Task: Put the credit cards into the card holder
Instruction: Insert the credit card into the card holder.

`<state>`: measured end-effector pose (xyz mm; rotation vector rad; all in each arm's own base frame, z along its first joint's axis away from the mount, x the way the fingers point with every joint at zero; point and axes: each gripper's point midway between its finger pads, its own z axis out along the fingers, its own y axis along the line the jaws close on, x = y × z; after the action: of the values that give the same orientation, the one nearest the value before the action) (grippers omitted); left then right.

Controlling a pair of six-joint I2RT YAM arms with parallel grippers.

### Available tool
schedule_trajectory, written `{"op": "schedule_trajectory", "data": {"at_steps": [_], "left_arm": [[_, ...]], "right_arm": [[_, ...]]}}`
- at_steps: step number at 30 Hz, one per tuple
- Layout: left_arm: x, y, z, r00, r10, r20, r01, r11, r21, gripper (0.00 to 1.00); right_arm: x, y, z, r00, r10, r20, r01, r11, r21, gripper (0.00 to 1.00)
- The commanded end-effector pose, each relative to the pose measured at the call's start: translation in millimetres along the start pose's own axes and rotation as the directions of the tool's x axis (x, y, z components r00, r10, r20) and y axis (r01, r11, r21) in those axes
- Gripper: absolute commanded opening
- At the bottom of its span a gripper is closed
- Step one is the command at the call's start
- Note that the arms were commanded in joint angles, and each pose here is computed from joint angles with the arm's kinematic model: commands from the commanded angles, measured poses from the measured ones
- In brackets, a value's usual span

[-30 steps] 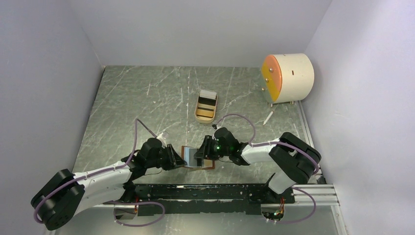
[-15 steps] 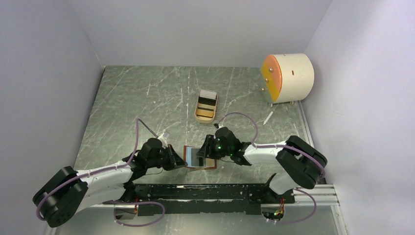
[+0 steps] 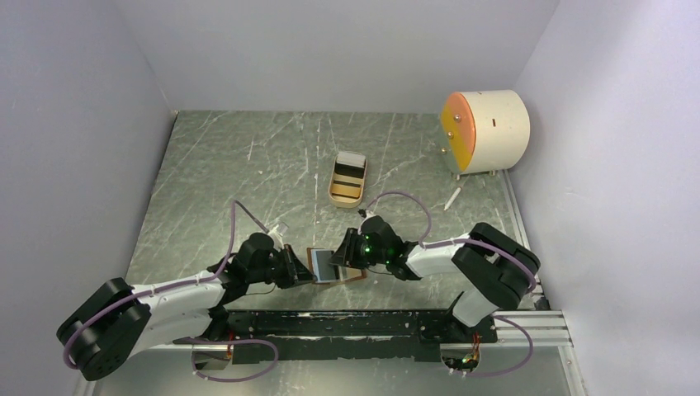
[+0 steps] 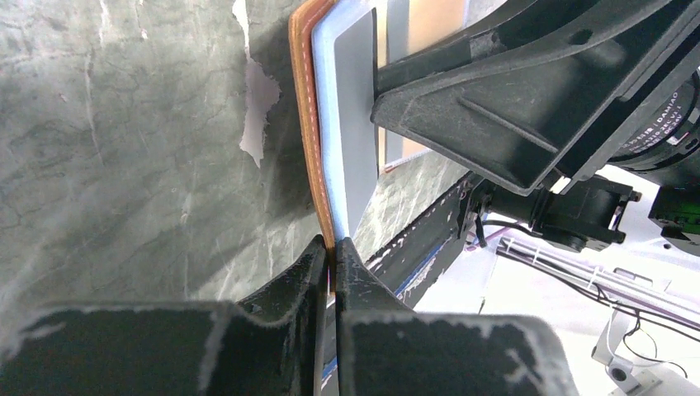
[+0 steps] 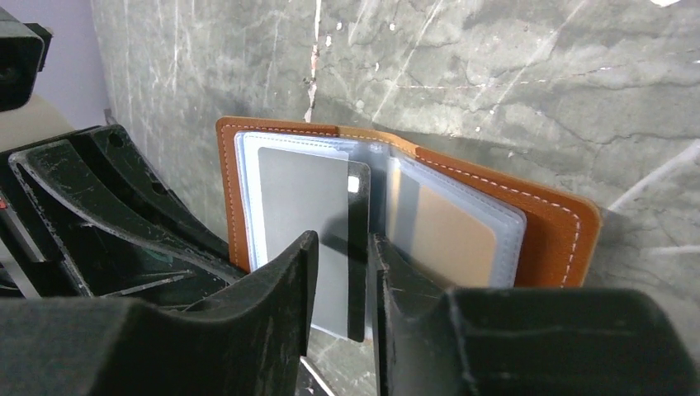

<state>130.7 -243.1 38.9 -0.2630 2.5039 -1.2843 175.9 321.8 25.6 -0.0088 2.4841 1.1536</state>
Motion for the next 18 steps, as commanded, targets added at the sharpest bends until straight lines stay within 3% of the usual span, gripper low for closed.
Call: {"op": "schedule_trajectory", "data": {"at_steps": [1, 9, 13, 18], "left_arm": [[-5.2, -14.6, -1.1, 1.0, 0.027, 0.014, -0.028, 0.998, 0.058, 0.09], [-10.9, -19.2, -2.2, 0.998, 0.051, 0.028, -0.052, 0.998, 0.045, 0.09], [-11.1, -21.4, -3.9, 0.999, 0.043, 0.031, -0.045, 0.998, 0.049, 0.23], [-14.3, -28.0, -5.2, 0.998, 0.038, 0.052, -0.042, 0.996, 0.082, 0.3]], "right_arm": [[9.7, 13.2, 1.4, 1.0, 0.013, -0.028, -0.015, 0.998, -0.062, 0.3], [14.0, 15.8, -2.4, 0.998, 0.051, -0.037, -0.054, 0.994, -0.091, 0.24], [16.2, 7.1, -2.9, 0.998, 0.049, -0.036, -0.052, 0.997, -0.061, 0.26], [18.5, -5.4, -5.2, 0.999, 0.02, -0.035, -0.02, 1.0, -0.011, 0.29]]}}
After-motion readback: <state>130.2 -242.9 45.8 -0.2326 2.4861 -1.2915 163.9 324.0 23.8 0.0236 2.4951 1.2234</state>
